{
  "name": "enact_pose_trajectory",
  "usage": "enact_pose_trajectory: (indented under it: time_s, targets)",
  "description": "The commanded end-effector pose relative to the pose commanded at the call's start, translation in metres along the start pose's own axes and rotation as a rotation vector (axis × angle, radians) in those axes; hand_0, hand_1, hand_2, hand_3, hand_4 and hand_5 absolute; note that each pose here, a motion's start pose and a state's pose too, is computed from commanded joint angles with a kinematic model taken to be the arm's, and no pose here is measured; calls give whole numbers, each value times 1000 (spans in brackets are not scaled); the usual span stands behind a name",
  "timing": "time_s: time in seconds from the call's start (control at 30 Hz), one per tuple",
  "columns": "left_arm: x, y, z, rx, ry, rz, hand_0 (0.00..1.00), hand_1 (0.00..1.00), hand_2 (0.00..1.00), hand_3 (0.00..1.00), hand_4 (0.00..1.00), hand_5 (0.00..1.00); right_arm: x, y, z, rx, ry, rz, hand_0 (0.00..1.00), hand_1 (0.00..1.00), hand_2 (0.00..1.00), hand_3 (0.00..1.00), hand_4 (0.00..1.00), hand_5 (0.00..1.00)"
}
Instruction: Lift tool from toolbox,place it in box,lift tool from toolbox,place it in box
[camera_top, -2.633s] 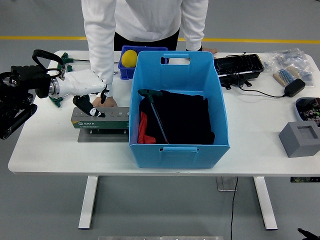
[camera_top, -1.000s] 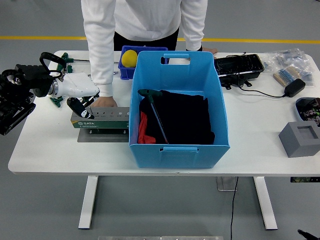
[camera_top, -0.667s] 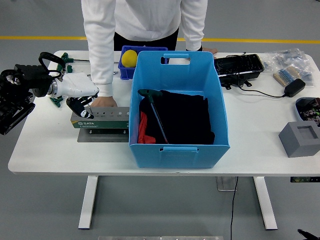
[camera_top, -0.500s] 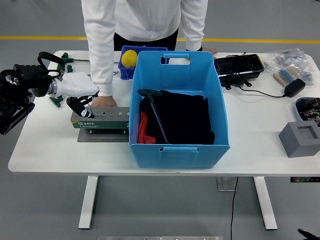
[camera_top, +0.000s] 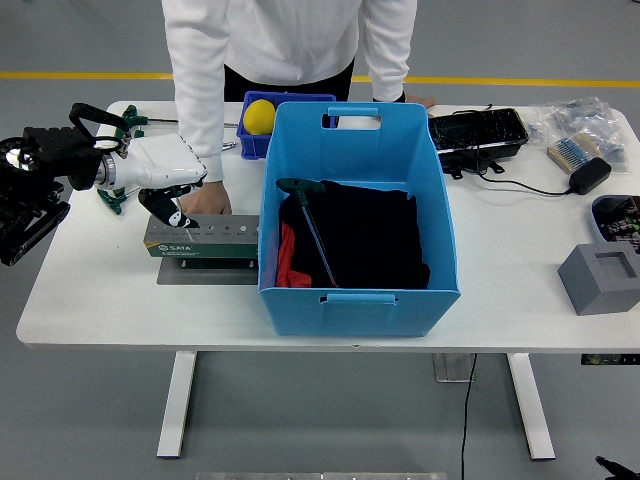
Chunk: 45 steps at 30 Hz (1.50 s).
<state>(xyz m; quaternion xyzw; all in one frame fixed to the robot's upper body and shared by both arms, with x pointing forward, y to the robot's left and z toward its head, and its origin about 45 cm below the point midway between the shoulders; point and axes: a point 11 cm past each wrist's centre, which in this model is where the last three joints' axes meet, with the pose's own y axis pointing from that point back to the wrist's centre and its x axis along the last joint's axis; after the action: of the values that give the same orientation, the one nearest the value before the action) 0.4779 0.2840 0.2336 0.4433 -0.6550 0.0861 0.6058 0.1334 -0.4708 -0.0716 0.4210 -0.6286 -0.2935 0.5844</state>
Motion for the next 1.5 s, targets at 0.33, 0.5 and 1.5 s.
enact_pose_trajectory:
  time_s: [0.33, 0.5, 1.5]
  targets:
    - [19, 1, -2, 7, 49, 142, 140, 2, 53, 26, 900, 367, 0, 0, 0, 0, 1, 0, 618, 597, 668, 543, 775, 652]
    - [27, 2, -7, 28, 84, 192, 111, 2, 32, 23, 835, 382, 0, 0, 0, -1, 1, 0, 619, 597, 667, 543, 775, 652]
    - [98, 16, -10, 18, 308, 488, 94, 2, 11, 11, 791, 435, -3, 0, 8, -15, 15, -3, 618, 597, 668, 542, 775, 652]
